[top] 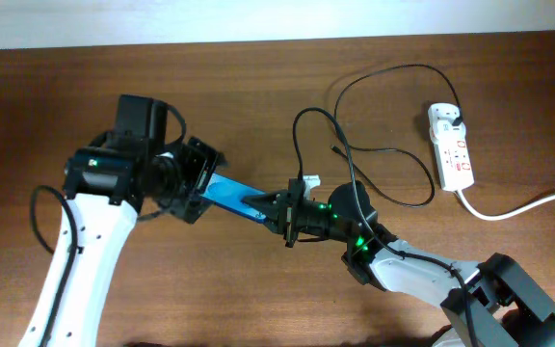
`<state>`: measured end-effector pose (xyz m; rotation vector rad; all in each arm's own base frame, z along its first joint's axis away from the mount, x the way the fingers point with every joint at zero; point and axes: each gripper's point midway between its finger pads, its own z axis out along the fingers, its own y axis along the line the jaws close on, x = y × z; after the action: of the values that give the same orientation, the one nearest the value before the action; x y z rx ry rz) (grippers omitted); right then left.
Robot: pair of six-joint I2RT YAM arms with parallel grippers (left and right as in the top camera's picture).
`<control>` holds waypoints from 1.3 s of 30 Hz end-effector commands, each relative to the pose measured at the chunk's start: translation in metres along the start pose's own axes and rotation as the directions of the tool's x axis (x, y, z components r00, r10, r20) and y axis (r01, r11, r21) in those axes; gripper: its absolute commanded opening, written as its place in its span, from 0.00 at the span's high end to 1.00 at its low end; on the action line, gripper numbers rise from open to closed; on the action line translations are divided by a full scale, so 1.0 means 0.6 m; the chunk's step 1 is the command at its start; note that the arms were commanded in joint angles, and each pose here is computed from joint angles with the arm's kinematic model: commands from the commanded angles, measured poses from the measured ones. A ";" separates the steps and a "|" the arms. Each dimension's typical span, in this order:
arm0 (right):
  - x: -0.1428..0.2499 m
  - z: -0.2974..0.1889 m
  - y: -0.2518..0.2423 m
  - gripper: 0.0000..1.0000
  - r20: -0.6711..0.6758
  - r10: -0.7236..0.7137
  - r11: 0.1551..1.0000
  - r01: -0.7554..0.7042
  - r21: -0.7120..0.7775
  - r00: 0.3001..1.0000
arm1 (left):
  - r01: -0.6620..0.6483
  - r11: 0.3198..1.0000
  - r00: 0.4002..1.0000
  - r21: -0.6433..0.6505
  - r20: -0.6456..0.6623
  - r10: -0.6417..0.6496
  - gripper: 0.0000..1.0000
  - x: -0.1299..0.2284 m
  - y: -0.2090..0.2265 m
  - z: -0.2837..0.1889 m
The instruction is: Plug charger to phone and switch on socket
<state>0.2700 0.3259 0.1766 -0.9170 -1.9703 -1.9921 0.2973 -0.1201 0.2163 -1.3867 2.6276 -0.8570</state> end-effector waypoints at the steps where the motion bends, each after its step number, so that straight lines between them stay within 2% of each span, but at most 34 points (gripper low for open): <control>1: 0.023 0.000 0.042 0.96 -0.045 -0.071 0.995 0.068 -0.072 0.996 | -0.014 0.999 0.998 -0.032 0.064 0.016 0.20 -0.005 -0.001 0.012; 9: 0.039 0.008 0.090 0.96 -0.062 -0.123 0.984 0.113 -0.137 0.991 | -0.077 0.997 0.992 0.027 0.100 0.074 0.32 -0.003 -0.034 0.017; 15: 0.051 0.015 0.130 0.96 -0.067 -0.158 0.972 0.143 -0.186 0.985 | -0.084 0.996 0.990 0.042 0.119 0.079 0.31 -0.009 -0.042 0.016; 16: 0.051 0.015 0.130 0.96 -0.067 -0.158 0.972 0.143 -0.186 0.985 | -0.085 0.995 0.989 0.042 0.128 0.079 0.36 -0.011 -0.042 0.016; 18: 0.051 0.015 0.130 0.96 -0.067 -0.157 0.972 0.143 -0.185 0.985 | -0.081 0.994 0.989 0.076 0.133 0.071 0.55 -0.013 -0.056 0.014; 20: 0.051 0.015 0.130 0.96 -0.066 -0.157 0.972 0.143 -0.186 0.985 | -0.058 0.995 0.990 0.082 0.132 0.047 0.65 -0.013 -0.057 0.014; 22: 0.049 0.015 0.129 0.96 -0.061 -0.153 0.973 0.140 -0.184 0.986 | -0.047 0.995 0.991 0.084 0.132 0.035 0.69 -0.014 -0.057 0.014; 27: 0.041 0.017 0.124 0.96 -0.045 -0.136 0.977 0.127 -0.171 0.990 | 0.088 0.991 0.988 0.104 0.120 -0.101 0.79 -0.014 -0.059 0.014; 30: 0.037 0.017 0.127 0.96 -0.029 -0.133 0.976 0.126 -0.180 0.991 | 0.198 0.971 0.971 0.135 0.107 -0.213 0.80 -0.015 -0.066 0.013; 33: 0.036 0.017 0.128 0.96 -0.025 -0.132 0.975 0.126 -0.181 0.991 | 0.168 0.965 0.975 0.203 0.110 -0.193 0.83 -0.021 -0.095 0.008; 39: 0.033 0.016 0.127 0.96 -0.020 -0.128 0.976 0.123 -0.179 0.992 | 0.062 0.951 0.987 0.302 0.122 -0.103 0.83 -0.005 -0.146 0.003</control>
<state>0.3228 0.3184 0.2487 -0.9612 -1.8830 -2.3274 0.3615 -0.1434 0.2461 -1.3710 2.2798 -0.9701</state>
